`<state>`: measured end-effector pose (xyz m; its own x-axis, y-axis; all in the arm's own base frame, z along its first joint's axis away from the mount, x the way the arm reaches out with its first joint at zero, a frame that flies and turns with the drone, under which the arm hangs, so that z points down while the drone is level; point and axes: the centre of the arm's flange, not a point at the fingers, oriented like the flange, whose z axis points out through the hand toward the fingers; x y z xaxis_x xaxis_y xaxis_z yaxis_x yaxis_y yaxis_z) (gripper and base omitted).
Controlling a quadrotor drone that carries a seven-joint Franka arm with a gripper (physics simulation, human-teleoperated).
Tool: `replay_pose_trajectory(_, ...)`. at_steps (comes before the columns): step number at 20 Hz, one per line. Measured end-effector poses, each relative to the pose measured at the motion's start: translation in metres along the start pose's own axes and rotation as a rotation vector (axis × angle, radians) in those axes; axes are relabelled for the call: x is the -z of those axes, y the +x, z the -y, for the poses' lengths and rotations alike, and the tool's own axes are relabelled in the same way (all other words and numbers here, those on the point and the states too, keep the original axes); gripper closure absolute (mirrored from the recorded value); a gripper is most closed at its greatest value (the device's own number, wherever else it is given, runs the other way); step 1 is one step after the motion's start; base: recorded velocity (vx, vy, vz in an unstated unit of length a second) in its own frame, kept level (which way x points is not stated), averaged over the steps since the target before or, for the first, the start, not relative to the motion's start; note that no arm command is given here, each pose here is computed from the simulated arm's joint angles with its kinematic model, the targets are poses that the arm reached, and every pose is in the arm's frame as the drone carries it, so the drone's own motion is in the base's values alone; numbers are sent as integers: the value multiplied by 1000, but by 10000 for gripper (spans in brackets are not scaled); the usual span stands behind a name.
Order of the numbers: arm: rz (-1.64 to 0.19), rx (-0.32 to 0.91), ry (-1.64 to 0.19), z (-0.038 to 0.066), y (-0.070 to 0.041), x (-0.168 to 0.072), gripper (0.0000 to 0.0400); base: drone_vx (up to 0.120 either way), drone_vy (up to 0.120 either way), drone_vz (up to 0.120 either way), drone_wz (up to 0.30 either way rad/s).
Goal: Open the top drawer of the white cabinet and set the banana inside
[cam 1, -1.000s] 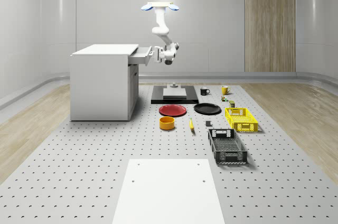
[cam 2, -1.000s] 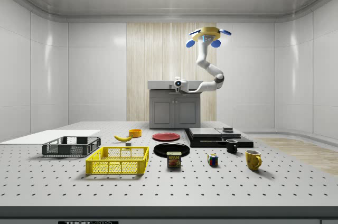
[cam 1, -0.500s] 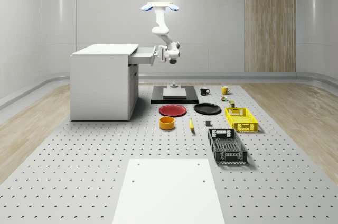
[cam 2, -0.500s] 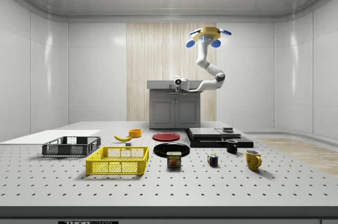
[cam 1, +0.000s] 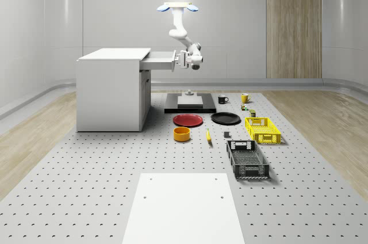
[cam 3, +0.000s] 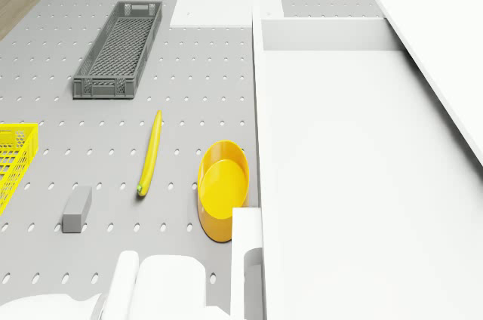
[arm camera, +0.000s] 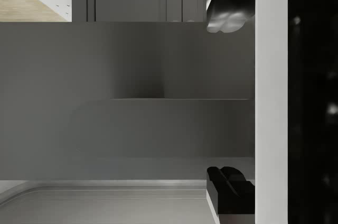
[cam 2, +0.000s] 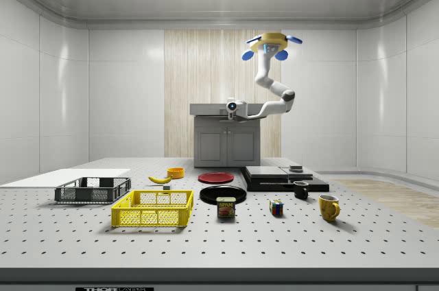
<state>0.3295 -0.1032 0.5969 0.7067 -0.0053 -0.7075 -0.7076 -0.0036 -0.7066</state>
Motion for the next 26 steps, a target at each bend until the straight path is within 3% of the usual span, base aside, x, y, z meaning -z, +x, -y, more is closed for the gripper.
replay_pose_trajectory(23,5,2,2,0,2,6,0,120,120,0,0)
replay_pose_trajectory(24,42,-1,37,-2,2,11,0,120,120,0,0)
replay_pose_trajectory(26,273,-1,261,-23,24,6,0,120,120,0,0)
